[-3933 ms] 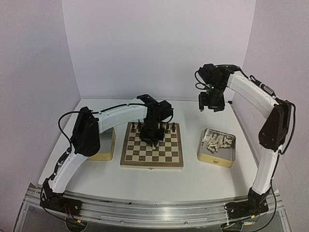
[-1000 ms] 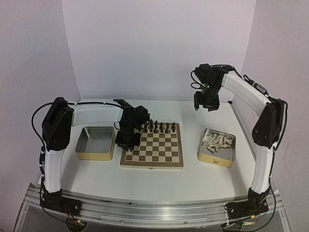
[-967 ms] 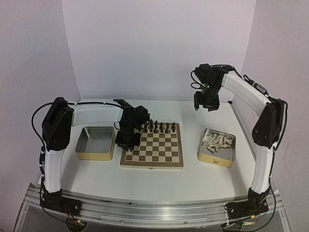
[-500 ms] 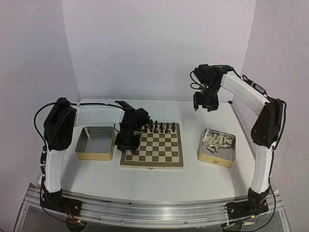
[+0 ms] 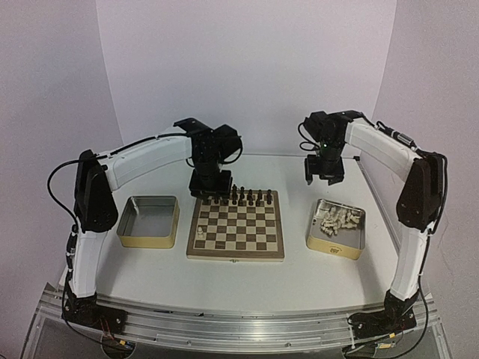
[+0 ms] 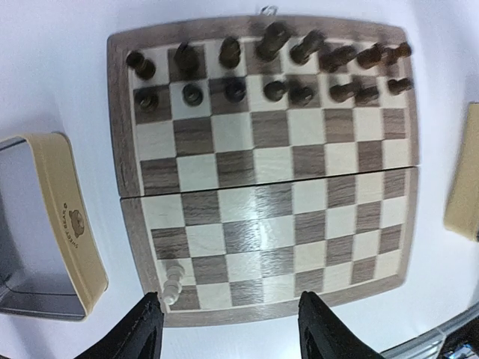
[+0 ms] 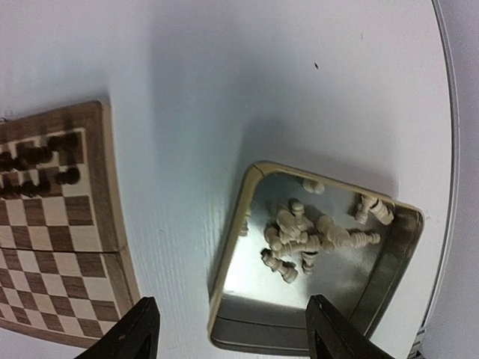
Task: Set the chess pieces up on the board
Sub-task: Pick up the chess piece from the storage box.
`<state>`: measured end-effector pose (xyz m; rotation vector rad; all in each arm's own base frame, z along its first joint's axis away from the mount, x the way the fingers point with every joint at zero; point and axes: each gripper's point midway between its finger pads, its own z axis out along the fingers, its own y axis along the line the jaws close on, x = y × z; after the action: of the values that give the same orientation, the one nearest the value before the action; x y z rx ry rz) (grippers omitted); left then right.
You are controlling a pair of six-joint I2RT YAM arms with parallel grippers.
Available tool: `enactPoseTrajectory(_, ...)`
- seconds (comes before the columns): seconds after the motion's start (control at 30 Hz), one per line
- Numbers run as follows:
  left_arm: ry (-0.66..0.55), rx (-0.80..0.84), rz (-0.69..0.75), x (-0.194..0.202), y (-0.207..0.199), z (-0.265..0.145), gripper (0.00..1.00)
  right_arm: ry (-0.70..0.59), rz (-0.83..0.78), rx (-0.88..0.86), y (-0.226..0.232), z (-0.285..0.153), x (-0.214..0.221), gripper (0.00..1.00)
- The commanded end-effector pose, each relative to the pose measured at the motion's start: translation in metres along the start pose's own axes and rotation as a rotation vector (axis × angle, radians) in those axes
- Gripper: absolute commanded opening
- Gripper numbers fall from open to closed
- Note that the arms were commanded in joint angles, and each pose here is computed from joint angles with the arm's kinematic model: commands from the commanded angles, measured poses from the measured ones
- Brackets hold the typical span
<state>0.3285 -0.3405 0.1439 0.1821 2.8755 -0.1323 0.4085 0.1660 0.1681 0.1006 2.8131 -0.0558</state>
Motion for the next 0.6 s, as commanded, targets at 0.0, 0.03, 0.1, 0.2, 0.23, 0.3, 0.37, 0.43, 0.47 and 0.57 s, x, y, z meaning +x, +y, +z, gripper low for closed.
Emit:
enactPoseTrajectory(0.0,-0.053,0.098,0.042,-0.023,-0.023,-0.027,0.61,0.069,0.111,0.034,-0.05,-0.012,0.037,0.66)
enactPoseTrajectory(0.03,-0.063,0.13,0.048,-0.026,-0.03,-0.028,0.61,0.092,0.133,0.027,-0.054,-0.01,0.047,0.66)
enactPoseTrajectory(0.1,-0.072,0.184,0.068,-0.027,-0.041,-0.028,0.62,0.13,0.161,0.019,-0.059,-0.005,0.066,0.66)
enactPoseTrajectory(0.2,-0.066,0.243,0.092,-0.025,-0.052,-0.026,0.64,0.165,0.197,0.001,-0.06,0.004,0.085,0.66)
enactPoseTrajectory(0.23,-0.066,0.253,0.096,-0.025,-0.054,-0.025,0.65,0.172,0.206,0.003,-0.06,0.01,0.088,0.66)
enactPoseTrajectory(0.3,-0.066,0.269,0.101,-0.026,-0.058,-0.025,0.67,0.188,0.232,0.007,-0.064,0.022,0.093,0.65)
enactPoseTrajectory(0.37,-0.063,0.28,0.104,-0.026,-0.062,-0.024,0.7,0.206,0.264,-0.011,-0.064,0.032,0.095,0.6)
enactPoseTrajectory(0.43,-0.059,0.286,0.106,-0.024,-0.065,-0.022,0.72,0.219,0.277,-0.029,-0.062,0.042,0.098,0.52)
enactPoseTrajectory(0.47,-0.059,0.288,0.107,-0.024,-0.066,-0.022,0.73,0.227,0.275,-0.032,-0.061,0.046,0.1,0.51)
enactPoseTrajectory(0.57,-0.061,0.289,0.107,-0.024,-0.068,-0.02,0.73,0.252,0.253,-0.018,-0.064,0.061,0.108,0.51)
